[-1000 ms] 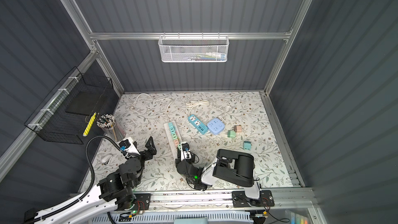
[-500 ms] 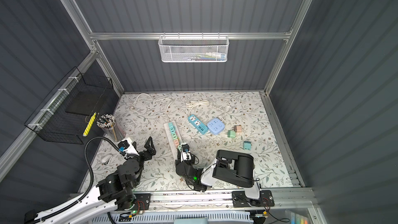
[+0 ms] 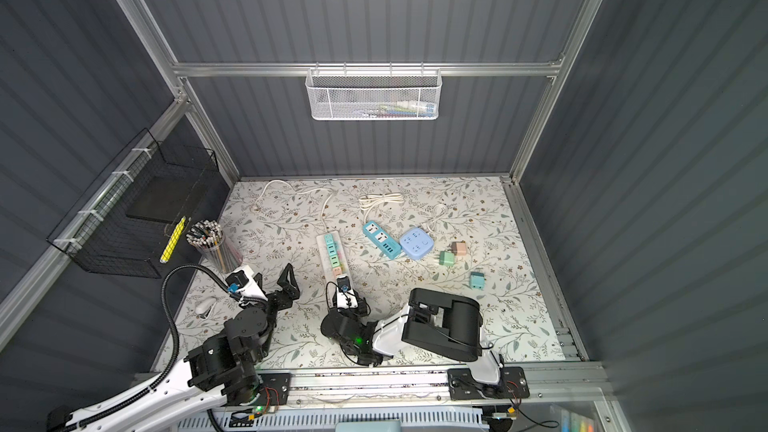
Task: Insert the plug
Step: 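Lower the green charger toward the fifth socket with the right gripper, then press the green charger prongs-first into the fifth socket with the right gripper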
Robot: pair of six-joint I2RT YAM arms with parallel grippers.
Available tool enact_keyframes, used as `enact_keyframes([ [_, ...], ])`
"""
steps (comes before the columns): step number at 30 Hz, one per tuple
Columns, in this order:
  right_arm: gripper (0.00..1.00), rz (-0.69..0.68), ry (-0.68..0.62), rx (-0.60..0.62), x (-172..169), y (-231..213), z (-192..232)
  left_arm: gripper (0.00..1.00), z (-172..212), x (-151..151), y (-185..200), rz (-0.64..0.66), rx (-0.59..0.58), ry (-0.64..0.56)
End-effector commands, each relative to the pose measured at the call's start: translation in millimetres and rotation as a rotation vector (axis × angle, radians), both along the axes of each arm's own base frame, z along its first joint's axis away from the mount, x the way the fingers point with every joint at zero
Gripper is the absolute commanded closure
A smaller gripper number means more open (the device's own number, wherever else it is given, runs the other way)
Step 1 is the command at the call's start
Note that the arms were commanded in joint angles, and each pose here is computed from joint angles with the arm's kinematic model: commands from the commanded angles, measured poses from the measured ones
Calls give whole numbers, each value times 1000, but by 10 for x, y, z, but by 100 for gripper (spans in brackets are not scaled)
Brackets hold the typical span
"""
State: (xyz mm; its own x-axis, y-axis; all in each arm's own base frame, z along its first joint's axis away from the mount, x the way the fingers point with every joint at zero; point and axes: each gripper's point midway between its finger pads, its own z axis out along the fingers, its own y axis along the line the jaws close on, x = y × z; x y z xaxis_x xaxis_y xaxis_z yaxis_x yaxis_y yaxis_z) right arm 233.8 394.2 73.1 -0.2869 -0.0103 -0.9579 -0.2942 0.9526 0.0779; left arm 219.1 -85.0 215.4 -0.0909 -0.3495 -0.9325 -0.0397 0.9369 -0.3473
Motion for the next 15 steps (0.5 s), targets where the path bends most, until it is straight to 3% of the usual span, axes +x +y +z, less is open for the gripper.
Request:
enact_keyframes([
  [1,77,10,139,-182,-91,-176,-560,9,-35,7,-7,2,4,6],
  [9,76,14,184,-224,-101,-141,-615,10,-10,3,-22,-9,-2,14],
  [15,63,78,138,-118,-11,-43,-136,9,76,-26,42,-2,-16,7],
])
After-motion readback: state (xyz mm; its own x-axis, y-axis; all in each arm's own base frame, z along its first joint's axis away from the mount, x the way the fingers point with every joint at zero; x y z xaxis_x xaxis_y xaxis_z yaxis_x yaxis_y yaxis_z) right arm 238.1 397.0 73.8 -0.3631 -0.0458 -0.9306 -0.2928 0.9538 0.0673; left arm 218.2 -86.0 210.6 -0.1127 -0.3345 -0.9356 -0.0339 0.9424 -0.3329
